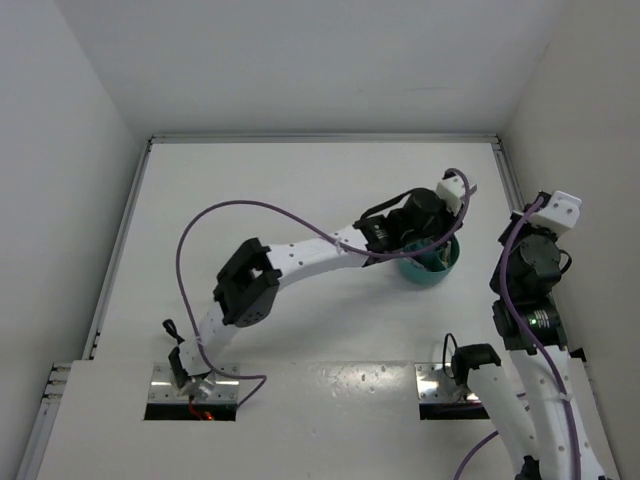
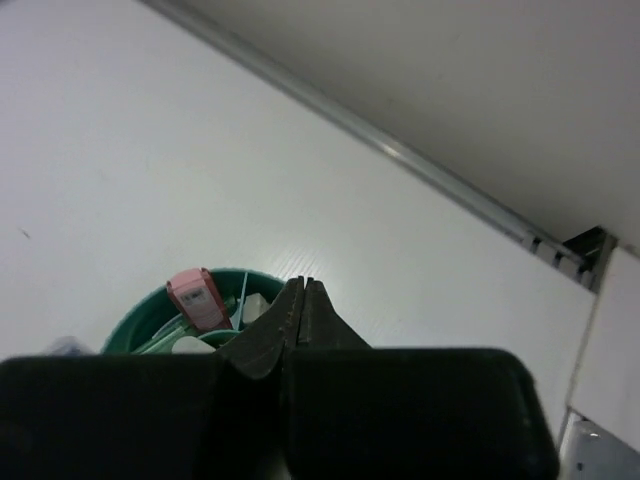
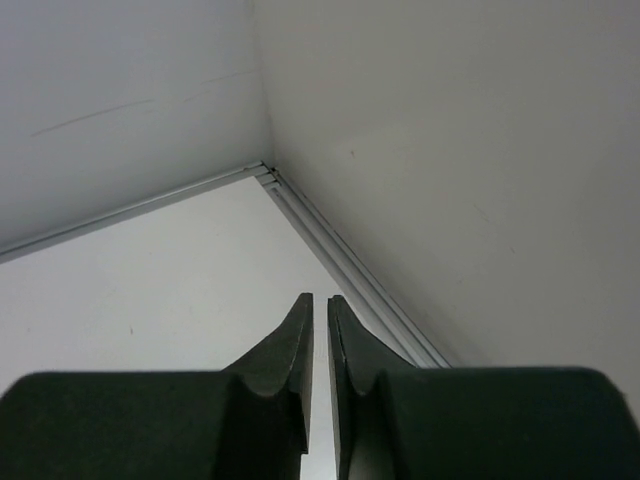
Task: Sort the stationery into containers
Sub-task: Place the stationery in the storage box, then reset both arms
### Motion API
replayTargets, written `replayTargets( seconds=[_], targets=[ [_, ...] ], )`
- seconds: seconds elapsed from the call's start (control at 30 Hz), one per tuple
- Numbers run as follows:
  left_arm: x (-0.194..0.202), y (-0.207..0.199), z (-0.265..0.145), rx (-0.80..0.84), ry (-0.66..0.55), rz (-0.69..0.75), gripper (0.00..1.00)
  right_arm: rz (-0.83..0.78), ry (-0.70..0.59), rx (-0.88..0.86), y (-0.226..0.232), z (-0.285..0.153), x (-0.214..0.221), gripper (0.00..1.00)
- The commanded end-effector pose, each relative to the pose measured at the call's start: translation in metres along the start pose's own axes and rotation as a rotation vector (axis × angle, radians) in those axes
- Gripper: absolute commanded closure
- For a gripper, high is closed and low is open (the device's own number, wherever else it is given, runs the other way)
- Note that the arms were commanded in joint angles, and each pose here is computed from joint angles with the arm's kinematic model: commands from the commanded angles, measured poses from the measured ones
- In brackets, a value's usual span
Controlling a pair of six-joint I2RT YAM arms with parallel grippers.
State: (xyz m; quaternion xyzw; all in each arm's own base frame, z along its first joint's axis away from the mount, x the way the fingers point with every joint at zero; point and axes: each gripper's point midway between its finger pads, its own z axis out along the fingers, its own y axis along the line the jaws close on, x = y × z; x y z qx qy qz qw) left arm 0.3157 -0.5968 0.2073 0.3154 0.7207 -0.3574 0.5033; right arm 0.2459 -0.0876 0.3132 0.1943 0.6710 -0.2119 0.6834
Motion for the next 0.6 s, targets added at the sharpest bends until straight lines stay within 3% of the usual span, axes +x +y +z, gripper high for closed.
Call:
replayTargets(
  seconds=[0.0, 0.03, 0.1, 0.13, 0.17, 0.2, 0.23, 0.27, 0.33, 0.4, 0.57],
  targets=[
    [-0.132, -0.033, -0.086, 0.045, -0.259, 0.005, 1.00, 0.009, -0.024, -0.092, 0.016, -0.002, -0.014, 0.88],
    [-0.139, -0.032, -0.099, 0.038, -0.279, 0.002, 0.98, -0.005, -0.021, -0.115, 0.018, -0.003, -0.015, 0.84],
    [-0.133, -0.023, -0.122, 0.005, -0.271, -0.001, 0.77, -0.038, -0.015, -0.180, 0.029, -0.003, -0.015, 0.62],
    [-0.140, -0.011, -0.138, -0.035, -0.288, -0.007, 0.44, -0.078, 0.015, -0.214, 0.035, -0.003, -0.006, 0.49],
    [-0.164, -0.001, -0.180, -0.096, -0.335, -0.022, 0.26, -0.106, 0.022, -0.254, 0.041, -0.005, -0.003, 0.21],
    [-0.138, 0.040, -0.196, -0.289, -0.300, -0.052, 0.10, -0.132, 0.028, -0.304, 0.049, -0.006, -0.002, 0.10],
    [-0.135, 0.073, -0.218, -0.401, -0.301, -0.076, 0.01, -0.155, 0.066, -0.307, 0.053, -0.002, 0.009, 0.03],
    [-0.119, 0.107, -0.262, -0.547, -0.279, -0.112, 0.01, -0.166, 0.102, -0.343, 0.059, -0.004, 0.017, 0.00],
    [-0.105, 0.147, -0.309, -0.668, -0.271, -0.118, 0.01, -0.188, 0.144, -0.370, 0.066, -0.002, 0.026, 0.00],
    [-0.092, 0.157, -0.365, -0.700, -0.320, -0.136, 0.01, -0.194, 0.165, -0.431, 0.077, -0.005, 0.036, 0.00],
    [-0.063, 0.173, -0.427, -0.764, -0.361, -0.162, 0.00, -0.148, 0.181, -0.566, 0.102, -0.014, 0.038, 0.00]
  ],
)
